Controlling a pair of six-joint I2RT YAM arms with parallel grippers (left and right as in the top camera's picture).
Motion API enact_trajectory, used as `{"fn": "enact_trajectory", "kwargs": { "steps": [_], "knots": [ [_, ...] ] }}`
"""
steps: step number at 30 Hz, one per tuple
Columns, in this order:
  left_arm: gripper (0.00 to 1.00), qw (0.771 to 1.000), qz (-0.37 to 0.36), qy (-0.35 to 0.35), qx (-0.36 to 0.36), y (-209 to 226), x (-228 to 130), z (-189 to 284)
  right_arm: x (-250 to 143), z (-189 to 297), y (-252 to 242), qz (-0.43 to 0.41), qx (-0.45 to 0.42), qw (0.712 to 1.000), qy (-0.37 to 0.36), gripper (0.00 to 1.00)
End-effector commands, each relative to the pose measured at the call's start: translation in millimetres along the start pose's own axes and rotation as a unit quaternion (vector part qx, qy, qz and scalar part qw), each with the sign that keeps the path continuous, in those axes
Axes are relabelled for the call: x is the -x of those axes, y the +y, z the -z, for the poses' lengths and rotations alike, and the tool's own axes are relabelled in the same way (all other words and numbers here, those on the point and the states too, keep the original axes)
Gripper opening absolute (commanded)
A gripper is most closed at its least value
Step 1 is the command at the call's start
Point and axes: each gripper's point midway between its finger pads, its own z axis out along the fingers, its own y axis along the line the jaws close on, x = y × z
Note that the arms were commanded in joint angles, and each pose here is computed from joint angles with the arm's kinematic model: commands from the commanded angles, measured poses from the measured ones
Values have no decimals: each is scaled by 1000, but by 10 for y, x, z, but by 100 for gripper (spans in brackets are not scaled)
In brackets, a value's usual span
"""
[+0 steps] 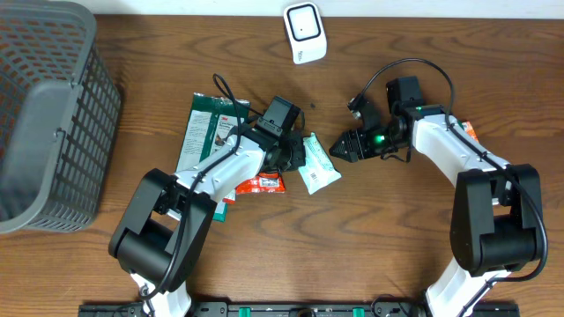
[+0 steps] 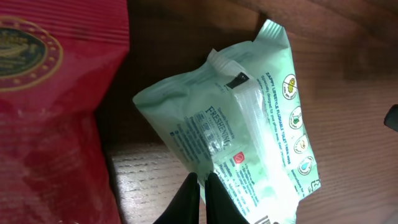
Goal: Scan the item barcode
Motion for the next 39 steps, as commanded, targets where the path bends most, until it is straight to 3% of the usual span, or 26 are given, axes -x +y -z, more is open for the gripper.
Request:
{"fn": "enact_trajectory", "kwargs": {
  "steps": [1, 27, 39],
  "knots": [
    [7, 1000, 2, 6, -4, -37, 12, -53, -31, -32, 11, 4, 11, 1000, 4, 62],
    [8, 999, -9, -6, 43, 32, -82, -178, -143, -150, 124, 8, 56, 998, -1, 60],
    [8, 997, -26, -77, -11, -367, 198, 394, -94, -157, 129, 17, 56, 998, -10, 63]
  ]
}}
